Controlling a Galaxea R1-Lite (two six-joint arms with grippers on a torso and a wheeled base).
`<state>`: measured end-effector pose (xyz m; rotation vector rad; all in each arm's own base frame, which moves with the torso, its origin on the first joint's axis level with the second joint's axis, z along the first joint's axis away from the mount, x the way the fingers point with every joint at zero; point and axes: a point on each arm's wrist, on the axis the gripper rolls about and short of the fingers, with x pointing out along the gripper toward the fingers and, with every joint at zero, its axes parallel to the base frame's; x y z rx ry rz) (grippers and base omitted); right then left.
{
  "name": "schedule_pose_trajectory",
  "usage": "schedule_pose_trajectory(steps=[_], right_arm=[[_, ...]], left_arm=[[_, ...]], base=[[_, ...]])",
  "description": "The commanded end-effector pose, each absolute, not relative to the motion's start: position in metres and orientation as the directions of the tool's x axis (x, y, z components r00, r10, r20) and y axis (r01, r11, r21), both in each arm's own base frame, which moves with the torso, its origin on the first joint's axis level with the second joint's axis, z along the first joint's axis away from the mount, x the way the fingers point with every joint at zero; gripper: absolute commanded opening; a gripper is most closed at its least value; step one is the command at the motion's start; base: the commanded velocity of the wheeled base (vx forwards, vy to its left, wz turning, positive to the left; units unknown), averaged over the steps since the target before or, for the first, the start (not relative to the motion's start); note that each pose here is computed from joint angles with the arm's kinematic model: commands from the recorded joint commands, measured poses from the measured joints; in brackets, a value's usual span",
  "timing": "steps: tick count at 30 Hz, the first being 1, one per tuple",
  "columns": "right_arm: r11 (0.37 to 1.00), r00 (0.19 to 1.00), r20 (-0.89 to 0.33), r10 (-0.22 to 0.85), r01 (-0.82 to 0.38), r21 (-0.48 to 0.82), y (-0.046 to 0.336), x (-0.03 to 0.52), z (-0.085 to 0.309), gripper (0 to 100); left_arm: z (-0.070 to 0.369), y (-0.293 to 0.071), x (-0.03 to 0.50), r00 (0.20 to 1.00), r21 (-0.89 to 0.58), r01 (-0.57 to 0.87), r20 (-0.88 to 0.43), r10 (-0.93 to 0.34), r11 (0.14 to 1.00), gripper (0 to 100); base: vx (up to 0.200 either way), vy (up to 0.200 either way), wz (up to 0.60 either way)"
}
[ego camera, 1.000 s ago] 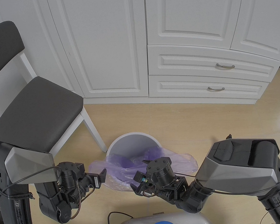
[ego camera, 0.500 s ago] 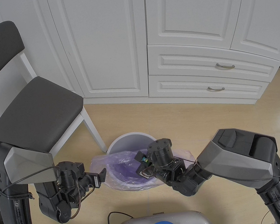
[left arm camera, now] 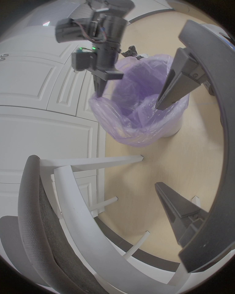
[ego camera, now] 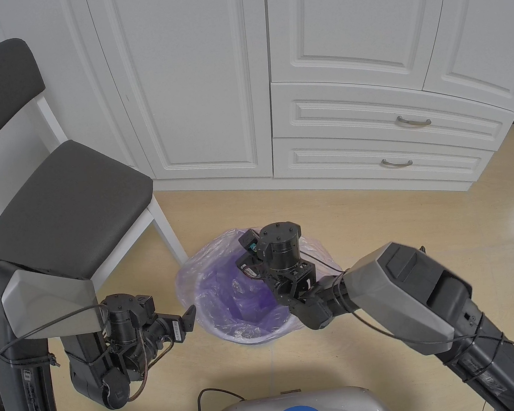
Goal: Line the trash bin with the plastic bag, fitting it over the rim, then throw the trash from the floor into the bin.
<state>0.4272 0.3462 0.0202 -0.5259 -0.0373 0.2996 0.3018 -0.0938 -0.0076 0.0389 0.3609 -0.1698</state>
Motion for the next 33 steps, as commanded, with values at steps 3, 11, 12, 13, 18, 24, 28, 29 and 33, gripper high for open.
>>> schedule_pose_trajectory(steps=[3, 11, 12, 13, 18, 24, 28, 29, 33], right_arm=[[0.833, 0.97, -0.057, 0.236, -0.232, -0.502, 0.345, 0.44, -0.031, 0], [0.866, 0.969, 0.054, 0.242, -0.19, -0.463, 0.347, 0.438, -0.013, 0], [0.869, 0.968, 0.065, 0.243, -0.187, -0.458, 0.348, 0.438, -0.009, 0], [0.872, 0.967, 0.077, 0.244, -0.184, -0.454, 0.349, 0.437, -0.006, 0], [0.892, 0.957, 0.153, 0.248, -0.164, -0.42, 0.353, 0.433, 0.01, 100], [0.885, 0.95, 0.162, 0.266, -0.175, -0.431, 0.358, 0.428, 0.013, 100], [0.854, 0.96, 0.061, 0.273, -0.212, -0.474, 0.345, 0.42, 0.019, 100], [0.845, 0.96, 0.032, 0.278, -0.229, -0.484, 0.34, 0.414, 0.024, 100], [0.798, 0.939, -0.159, 0.305, -0.343, -0.495, 0.306, 0.382, 0.049, 100]], left_arm=[[-0.001, -0.095, 0.302, 0.929, 0.004, 0.173, -0.334, -0.162, 0.985, 100], [0.0, -0.095, 0.302, 0.929, 0.003, 0.173, -0.331, -0.162, 0.985, 100], [0.0, -0.095, 0.302, 0.93, 0.004, 0.173, -0.331, -0.162, 0.985, 100], [0.0, -0.095, 0.302, 0.93, 0.004, 0.172, -0.331, -0.161, 0.985, 100], [-0.001, -0.095, 0.301, 0.928, 0.004, 0.175, -0.334, -0.164, 0.985, 100], [-0.003, -0.099, 0.3, 0.925, 0.006, 0.183, -0.339, -0.17, 0.983, 100], [-0.002, -0.098, 0.301, 0.926, 0.006, 0.181, -0.337, -0.169, 0.983, 100], [-0.002, -0.098, 0.301, 0.926, 0.005, 0.183, -0.337, -0.17, 0.983, 100], [-0.003, -0.099, 0.301, 0.925, 0.006, 0.186, -0.34, -0.173, 0.983, 100]], base=[[0.0, 0.0, 0.0], [0.0, 0.0, 0.0], [0.0, 0.0, 0.0], [0.0, 0.0, 0.0], [0.0, 0.0, 0.0], [0.0, 0.0, 0.0], [0.0, 0.0, 0.0], [0.0, 0.0, 0.0], [0.0, 0.0, 0.0]])
